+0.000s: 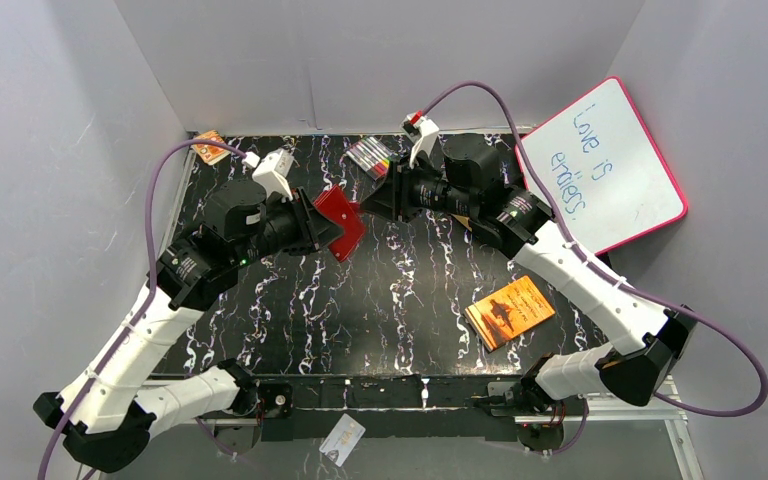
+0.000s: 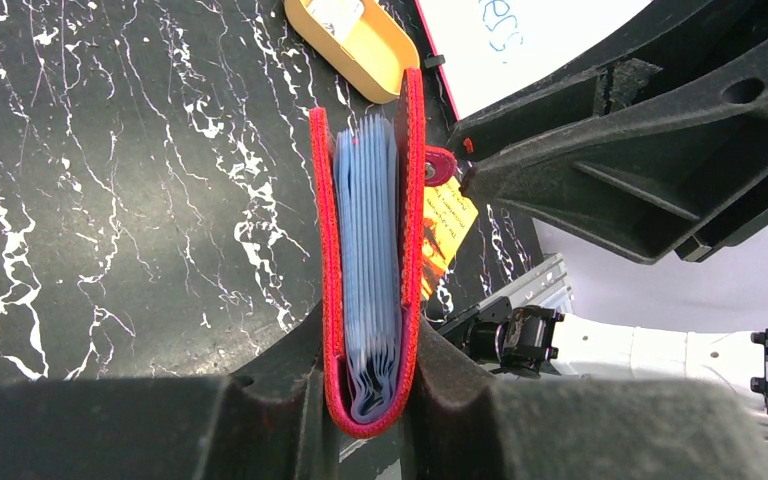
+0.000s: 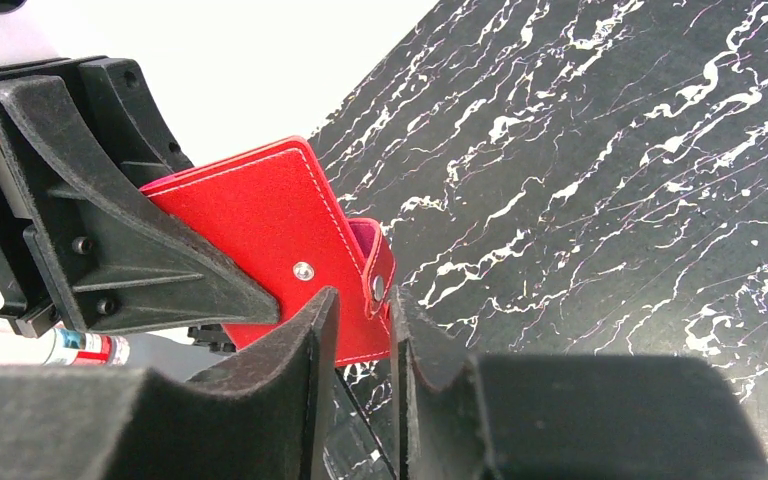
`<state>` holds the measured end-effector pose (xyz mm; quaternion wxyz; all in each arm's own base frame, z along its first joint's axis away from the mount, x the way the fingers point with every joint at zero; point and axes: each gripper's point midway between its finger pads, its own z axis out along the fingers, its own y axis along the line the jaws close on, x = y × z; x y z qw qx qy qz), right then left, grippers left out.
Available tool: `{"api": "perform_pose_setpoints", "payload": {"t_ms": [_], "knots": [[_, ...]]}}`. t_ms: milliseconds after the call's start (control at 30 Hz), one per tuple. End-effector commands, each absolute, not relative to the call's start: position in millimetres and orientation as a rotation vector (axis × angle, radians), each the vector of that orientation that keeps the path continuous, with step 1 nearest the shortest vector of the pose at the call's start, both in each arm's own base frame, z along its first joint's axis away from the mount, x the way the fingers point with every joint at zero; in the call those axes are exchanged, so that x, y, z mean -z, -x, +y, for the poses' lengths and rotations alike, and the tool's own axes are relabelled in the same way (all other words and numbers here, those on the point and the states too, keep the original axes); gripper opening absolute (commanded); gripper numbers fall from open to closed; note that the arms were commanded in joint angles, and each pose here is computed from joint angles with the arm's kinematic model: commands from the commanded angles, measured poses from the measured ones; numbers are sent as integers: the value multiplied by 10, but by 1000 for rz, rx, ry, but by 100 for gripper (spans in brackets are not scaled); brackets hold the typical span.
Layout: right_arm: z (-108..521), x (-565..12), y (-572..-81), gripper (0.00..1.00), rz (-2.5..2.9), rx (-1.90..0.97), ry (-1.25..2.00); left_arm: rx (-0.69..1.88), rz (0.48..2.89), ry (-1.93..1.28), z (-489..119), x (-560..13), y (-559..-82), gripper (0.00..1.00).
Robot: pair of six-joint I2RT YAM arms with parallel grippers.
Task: Put the credit cards into the card holder
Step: Close the card holder at the center of the board.
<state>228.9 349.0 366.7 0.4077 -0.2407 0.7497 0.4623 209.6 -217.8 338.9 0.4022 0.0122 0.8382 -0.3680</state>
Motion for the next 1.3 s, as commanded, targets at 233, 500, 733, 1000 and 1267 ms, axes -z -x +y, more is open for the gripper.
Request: {"api": "perform_pose_setpoints", "payload": {"t_ms": [233, 500, 733, 1000, 1267], "knots": [[3552, -3938, -2311, 29, 1803, -1212, 597, 974, 2042, -34, -2145, -3648, -2028, 0], [3555, -3910, -2316, 18, 1809, -1219, 596, 972, 2038, -33, -2136, -3654, -2026, 0], [3562, -3922, -2297, 1, 1805, -1239, 605, 969, 2040, -34, -2133, -3637, -2026, 0], [3564, -4067, -2149, 0, 1739, -1288, 727, 955, 2050, -63, -2134, -3599, -2019, 0], [3604, -4076, -1924, 0, 1708, -1370, 893, 957, 2086, -123, -2202, -3519, -2007, 0]]}}
